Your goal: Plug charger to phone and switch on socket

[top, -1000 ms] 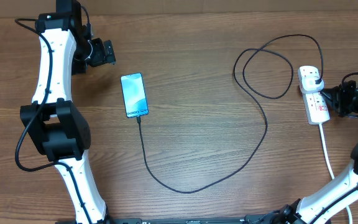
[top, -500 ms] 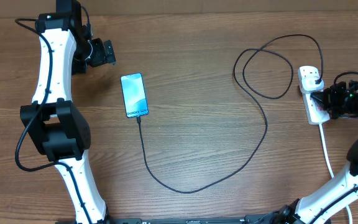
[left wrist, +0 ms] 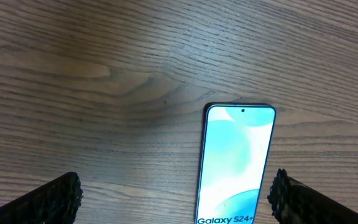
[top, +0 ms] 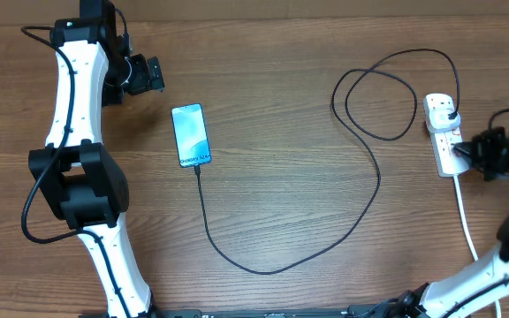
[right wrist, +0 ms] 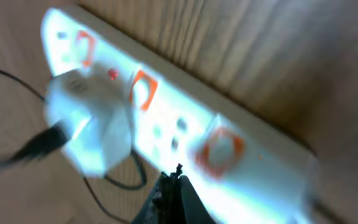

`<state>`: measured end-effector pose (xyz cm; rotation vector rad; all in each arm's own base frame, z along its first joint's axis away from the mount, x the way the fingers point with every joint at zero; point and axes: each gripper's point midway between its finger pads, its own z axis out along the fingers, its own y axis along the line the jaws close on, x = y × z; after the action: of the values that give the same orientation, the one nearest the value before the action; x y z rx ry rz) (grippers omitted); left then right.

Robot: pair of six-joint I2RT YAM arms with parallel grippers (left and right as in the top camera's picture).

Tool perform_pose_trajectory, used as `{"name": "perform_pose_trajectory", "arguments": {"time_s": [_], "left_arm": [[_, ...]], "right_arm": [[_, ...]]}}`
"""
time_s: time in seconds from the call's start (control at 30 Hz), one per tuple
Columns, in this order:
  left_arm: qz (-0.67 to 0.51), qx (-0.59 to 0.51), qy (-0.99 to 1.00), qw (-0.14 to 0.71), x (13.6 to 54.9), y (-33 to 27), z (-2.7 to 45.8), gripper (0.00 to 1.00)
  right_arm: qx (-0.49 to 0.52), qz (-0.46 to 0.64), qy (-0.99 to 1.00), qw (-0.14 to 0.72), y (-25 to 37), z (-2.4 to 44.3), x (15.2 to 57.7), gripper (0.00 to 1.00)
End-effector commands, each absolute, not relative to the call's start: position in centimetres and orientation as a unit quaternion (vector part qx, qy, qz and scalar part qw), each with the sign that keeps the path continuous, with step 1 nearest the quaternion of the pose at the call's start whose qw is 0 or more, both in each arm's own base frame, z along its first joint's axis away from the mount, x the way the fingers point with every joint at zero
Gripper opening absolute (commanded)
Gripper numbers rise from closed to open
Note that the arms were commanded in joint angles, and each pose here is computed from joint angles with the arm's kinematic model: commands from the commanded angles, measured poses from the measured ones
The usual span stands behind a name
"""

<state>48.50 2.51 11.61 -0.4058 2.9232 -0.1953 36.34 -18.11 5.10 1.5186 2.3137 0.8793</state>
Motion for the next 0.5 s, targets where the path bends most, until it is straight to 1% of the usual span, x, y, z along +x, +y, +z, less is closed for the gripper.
{"name": "perform_pose_trajectory", "arguments": {"time_s": [0.0, 0.1, 0.13, 0.17, 0.2, 0.3, 0.4, 0.47], "left_arm": [[-0.070, -0.139, 0.982, 0.107, 48.7, 2.5, 13.0, 1.00], [-0.070, -0.139, 0.982, 0.107, 48.7, 2.5, 13.0, 1.00], [-0.070, -0.139, 0.982, 0.107, 48.7, 2.5, 13.0, 1.00], [-0.070, -0.139, 0.982, 0.107, 48.7, 2.5, 13.0, 1.00], [-0.070, -0.139, 0.982, 0.107, 48.7, 2.5, 13.0, 1.00], [-0.070, -0.139, 0.982, 0.107, 48.7, 2.5, 13.0, 1.00], [-0.070, -0.139, 0.982, 0.107, 48.7, 2.5, 13.0, 1.00], [-0.070, -0.139, 0.982, 0.107, 48.7, 2.5, 13.0, 1.00]], "right_arm": [[0.465, 0.267, 0.814, 0.221, -18.4, 13.8, 36.2, 0.05], [0.363, 0.280, 0.838, 0.296, -15.4, 21.0, 35.7, 0.08], [0.323, 0.281, 0.844, 0.323, -14.1, 23.4, 35.3, 0.10], [0.267, 0.270, 0.853, 0.359, -12.2, 26.4, 34.5, 0.14], [0.241, 0.260, 0.856, 0.376, -11.1, 27.9, 33.8, 0.17], [0.159, 0.221, 0.863, 0.426, -7.3, 32.1, 31.2, 0.28], [0.108, 0.174, 0.866, 0.457, -4.3, 34.5, 28.1, 0.38], [0.092, 0.155, 0.864, 0.470, -2.7, 35.6, 26.0, 0.52]]}}
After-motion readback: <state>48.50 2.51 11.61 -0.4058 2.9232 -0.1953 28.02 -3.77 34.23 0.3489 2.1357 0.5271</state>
